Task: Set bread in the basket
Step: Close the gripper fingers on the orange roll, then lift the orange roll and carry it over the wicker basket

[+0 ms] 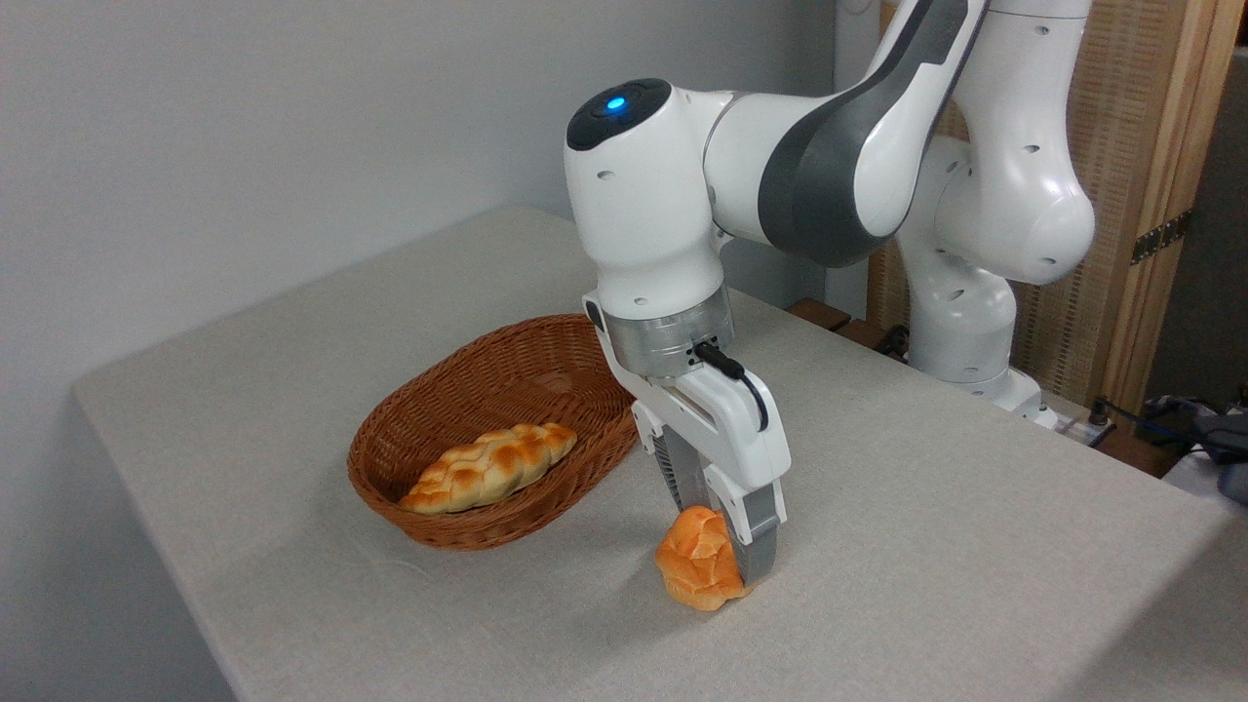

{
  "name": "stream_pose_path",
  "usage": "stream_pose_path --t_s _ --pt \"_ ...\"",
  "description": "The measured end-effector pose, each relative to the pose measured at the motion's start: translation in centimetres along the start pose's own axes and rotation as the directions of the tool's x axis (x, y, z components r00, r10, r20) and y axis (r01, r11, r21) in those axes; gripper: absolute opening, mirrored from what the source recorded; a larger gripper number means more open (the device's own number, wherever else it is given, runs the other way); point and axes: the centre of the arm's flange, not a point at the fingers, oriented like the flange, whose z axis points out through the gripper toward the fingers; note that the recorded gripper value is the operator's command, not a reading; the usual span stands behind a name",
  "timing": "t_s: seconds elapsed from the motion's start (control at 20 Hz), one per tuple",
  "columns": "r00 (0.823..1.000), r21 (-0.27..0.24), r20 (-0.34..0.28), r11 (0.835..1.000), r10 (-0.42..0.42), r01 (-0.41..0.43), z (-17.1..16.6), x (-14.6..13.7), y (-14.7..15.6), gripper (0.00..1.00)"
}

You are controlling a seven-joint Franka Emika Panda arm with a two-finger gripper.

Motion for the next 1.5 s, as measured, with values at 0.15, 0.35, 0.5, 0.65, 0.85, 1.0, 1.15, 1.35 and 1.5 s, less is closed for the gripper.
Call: stream_pose_path --t_s 0.15,0.35,0.5,0.65,0.85,1.0,1.15,1.35,1.5 --pt "1.000 0.001 0.000 1.000 0.005 -0.005 0.0 0.2 0.1 0.35" --pt "1.000 0.001 0.000 1.000 0.006 -0.006 0.0 0.3 0.1 0.35" --pt "1.000 0.001 0.000 1.000 0.007 -0.007 0.0 0.3 0.2 0.35" --pt "1.000 0.001 -0.001 1.000 0.007 -0.007 -0.1 0.3 0.2 0.35" --pt "1.000 0.001 -0.004 1.000 0.001 -0.001 -1.7 0.3 -0.2 0.36" --pt "0.998 -0.033 -0.052 0.999 -0.021 0.019 -6.5 1.0 -0.5 0.36" --pt "0.995 -0.057 -0.098 0.998 0.002 -0.007 -12.2 2.9 0.7 0.37" --pt "0.996 -0.099 -0.087 0.995 0.010 -0.019 -16.8 7.1 5.1 0.40" --pt "1.000 -0.108 -0.022 0.994 0.004 -0.007 -16.8 11.9 10.1 0.40"
